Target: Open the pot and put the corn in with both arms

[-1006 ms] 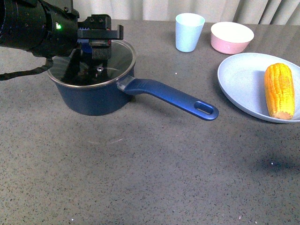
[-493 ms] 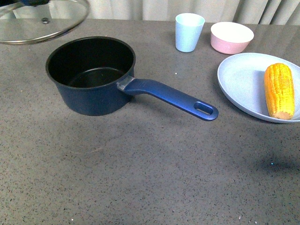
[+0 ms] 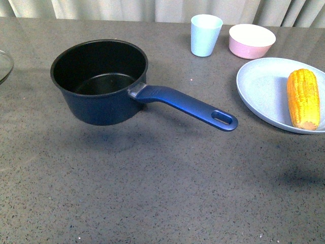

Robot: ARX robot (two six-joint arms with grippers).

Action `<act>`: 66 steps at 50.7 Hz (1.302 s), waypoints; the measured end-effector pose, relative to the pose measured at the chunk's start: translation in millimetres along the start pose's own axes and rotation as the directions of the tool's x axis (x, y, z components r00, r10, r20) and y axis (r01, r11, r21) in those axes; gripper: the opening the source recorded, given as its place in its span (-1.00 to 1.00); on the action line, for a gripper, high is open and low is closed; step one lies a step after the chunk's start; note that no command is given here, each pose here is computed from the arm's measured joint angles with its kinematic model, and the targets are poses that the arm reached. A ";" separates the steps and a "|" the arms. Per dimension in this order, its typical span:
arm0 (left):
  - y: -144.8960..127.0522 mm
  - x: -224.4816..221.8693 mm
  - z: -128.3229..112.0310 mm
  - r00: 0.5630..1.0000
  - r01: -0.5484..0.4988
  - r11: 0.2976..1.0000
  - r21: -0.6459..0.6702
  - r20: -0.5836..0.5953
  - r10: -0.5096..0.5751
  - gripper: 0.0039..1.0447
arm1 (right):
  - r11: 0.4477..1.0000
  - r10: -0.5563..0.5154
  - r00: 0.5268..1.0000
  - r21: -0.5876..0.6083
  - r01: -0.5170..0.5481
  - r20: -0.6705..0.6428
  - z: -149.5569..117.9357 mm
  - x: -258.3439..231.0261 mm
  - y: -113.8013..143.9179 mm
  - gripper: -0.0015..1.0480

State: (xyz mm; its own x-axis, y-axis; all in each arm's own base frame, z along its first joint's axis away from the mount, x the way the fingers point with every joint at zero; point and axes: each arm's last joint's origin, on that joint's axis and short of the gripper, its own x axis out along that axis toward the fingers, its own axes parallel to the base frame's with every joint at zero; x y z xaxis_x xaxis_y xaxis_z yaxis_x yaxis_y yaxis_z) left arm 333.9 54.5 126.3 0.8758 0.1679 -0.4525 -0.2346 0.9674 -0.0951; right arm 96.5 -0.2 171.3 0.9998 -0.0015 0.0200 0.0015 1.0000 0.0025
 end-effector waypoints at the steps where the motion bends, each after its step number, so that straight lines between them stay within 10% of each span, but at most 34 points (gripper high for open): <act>1: 0.6 0.7 -2.2 1.000 -0.001 1.000 0.000 -0.001 0.001 0.08 | 1.000 0.000 1.000 0.000 0.000 0.000 0.0 0.0 0.0 0.83; 66: -25.9 29.4 -65.3 0.998 0.049 0.999 0.012 -0.035 -0.049 0.07 | 1.000 0.000 1.000 0.000 0.000 0.000 0.0 0.0 0.0 0.83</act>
State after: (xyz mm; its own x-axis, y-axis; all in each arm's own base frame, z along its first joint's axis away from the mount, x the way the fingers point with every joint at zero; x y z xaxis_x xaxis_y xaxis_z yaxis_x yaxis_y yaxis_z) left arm 338.1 22.0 57.6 0.8707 0.1137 -0.4784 -0.1860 0.9768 -0.1064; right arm 96.5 -0.2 171.3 0.9998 -0.0015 0.0200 0.0015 1.0000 0.0025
